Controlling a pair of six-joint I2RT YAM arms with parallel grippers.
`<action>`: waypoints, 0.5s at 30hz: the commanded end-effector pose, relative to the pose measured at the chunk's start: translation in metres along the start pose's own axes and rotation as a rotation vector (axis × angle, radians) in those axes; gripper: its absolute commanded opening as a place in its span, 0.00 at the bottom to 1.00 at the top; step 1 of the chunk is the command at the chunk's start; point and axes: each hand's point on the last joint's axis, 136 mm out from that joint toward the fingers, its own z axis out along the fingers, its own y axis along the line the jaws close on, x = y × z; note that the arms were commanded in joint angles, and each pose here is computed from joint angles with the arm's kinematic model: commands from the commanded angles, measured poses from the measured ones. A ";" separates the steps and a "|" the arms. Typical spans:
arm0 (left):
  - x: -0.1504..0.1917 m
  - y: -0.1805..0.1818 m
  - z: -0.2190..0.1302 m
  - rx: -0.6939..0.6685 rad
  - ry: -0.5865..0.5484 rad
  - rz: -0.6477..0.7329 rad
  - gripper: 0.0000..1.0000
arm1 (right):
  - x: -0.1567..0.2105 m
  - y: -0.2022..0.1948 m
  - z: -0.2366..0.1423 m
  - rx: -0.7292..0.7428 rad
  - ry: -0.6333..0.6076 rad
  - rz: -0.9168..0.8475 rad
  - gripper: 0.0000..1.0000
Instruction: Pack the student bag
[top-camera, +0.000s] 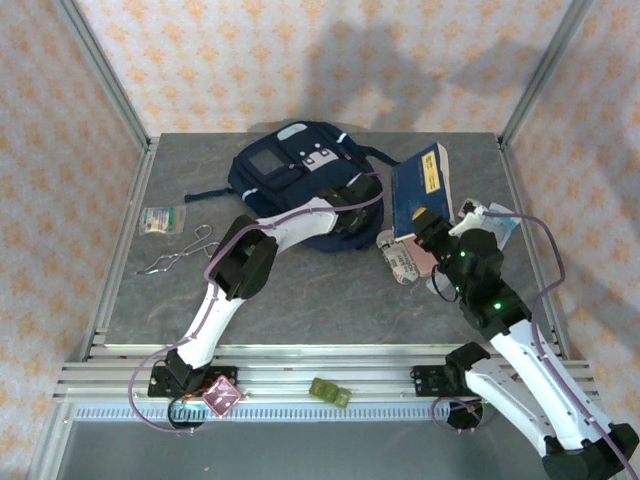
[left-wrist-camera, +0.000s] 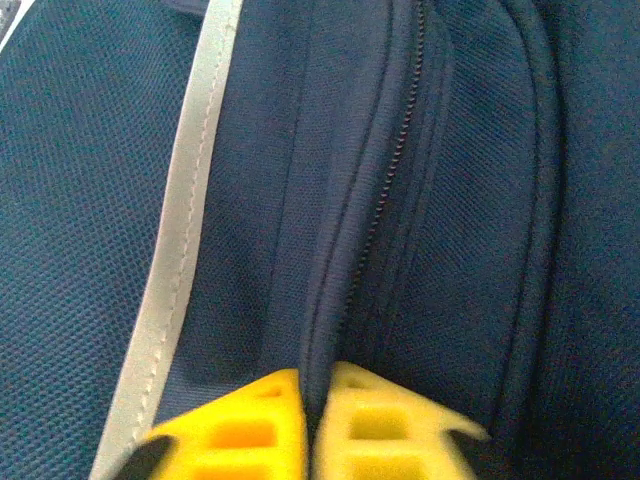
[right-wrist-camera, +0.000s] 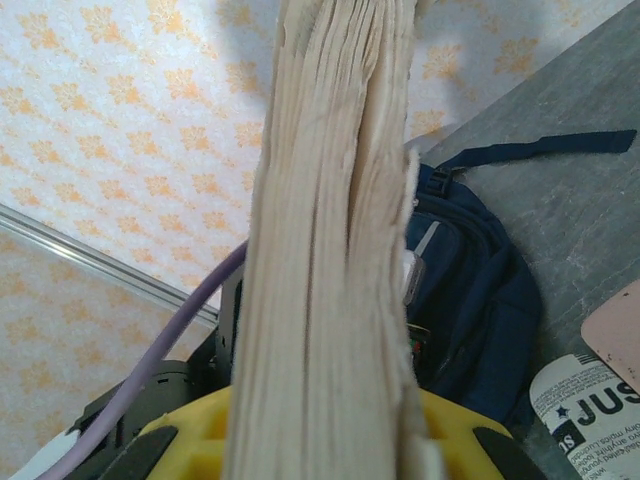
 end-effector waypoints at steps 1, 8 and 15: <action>-0.007 0.030 -0.004 -0.077 -0.004 -0.025 0.00 | -0.010 0.008 -0.003 -0.044 -0.049 0.022 0.00; -0.083 0.084 -0.094 -0.083 -0.239 -0.168 0.00 | 0.006 -0.012 0.008 0.003 -0.017 0.064 0.00; -0.118 0.146 -0.167 -0.155 -0.408 -0.274 0.00 | 0.039 0.000 0.035 -0.119 0.109 0.149 0.00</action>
